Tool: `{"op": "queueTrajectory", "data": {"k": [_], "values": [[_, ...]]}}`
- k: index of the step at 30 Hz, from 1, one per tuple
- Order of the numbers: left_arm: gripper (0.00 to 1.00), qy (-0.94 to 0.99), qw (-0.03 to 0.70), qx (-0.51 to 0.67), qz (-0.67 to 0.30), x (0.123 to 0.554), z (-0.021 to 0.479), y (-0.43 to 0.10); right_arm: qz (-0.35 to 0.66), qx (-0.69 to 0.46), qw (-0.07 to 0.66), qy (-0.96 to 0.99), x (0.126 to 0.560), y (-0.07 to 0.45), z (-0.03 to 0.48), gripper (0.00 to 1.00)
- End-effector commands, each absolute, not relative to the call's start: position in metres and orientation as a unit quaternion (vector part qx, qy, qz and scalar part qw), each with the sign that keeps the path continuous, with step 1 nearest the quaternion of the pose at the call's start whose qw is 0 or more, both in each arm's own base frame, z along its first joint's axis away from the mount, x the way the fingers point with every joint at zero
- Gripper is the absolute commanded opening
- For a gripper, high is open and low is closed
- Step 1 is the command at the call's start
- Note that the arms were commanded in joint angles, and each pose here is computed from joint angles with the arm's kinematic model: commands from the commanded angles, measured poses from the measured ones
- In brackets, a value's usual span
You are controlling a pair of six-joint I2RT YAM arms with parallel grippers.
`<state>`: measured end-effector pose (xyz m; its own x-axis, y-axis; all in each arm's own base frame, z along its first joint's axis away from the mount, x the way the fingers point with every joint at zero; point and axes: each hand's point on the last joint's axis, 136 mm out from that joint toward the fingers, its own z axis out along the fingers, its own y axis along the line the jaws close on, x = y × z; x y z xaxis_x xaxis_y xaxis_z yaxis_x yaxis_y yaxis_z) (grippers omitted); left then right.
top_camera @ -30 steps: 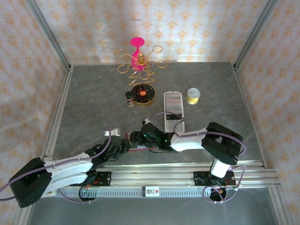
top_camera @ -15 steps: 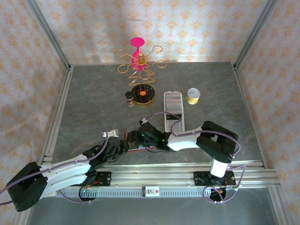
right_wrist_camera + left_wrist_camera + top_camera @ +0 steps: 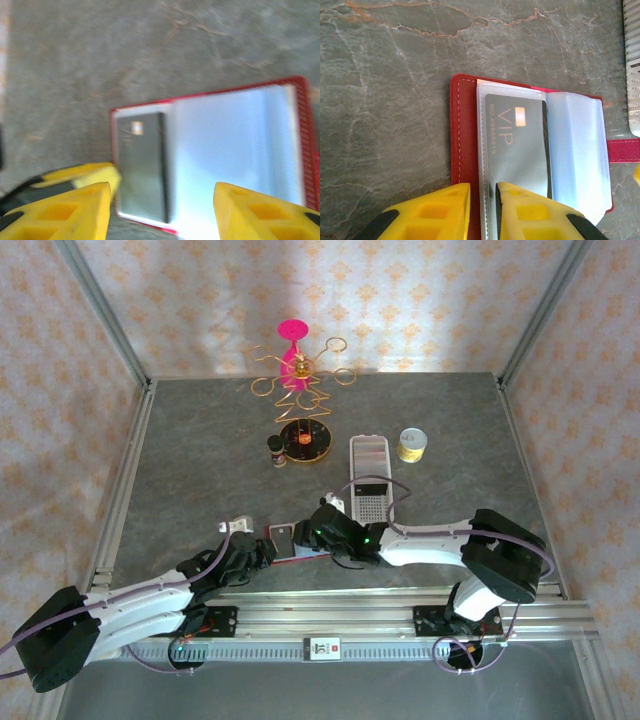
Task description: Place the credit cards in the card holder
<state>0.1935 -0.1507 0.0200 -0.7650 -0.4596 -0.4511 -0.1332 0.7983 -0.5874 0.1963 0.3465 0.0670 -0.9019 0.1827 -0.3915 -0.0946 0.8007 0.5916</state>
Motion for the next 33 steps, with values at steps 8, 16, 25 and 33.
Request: {"op": "queueTrajectory", "data": {"k": [8,16,25,33], "values": [[0.24,0.919,0.28,-0.167,-0.222,0.181,-0.002,-0.132,0.269,0.013,0.196,0.943,0.188,0.338,0.037,0.56],[0.24,0.918,0.281,-0.167,-0.223,0.182,-0.002,-0.133,0.285,0.007,0.184,0.941,0.186,0.349,0.036,0.56],[0.24,0.92,0.278,-0.166,-0.221,0.181,-0.005,-0.132,0.329,0.012,0.182,0.927,0.185,0.362,0.049,0.57],[0.24,0.921,0.276,-0.165,-0.22,0.18,-0.006,-0.133,0.349,0.019,0.184,0.919,0.187,0.369,0.058,0.58]]}}
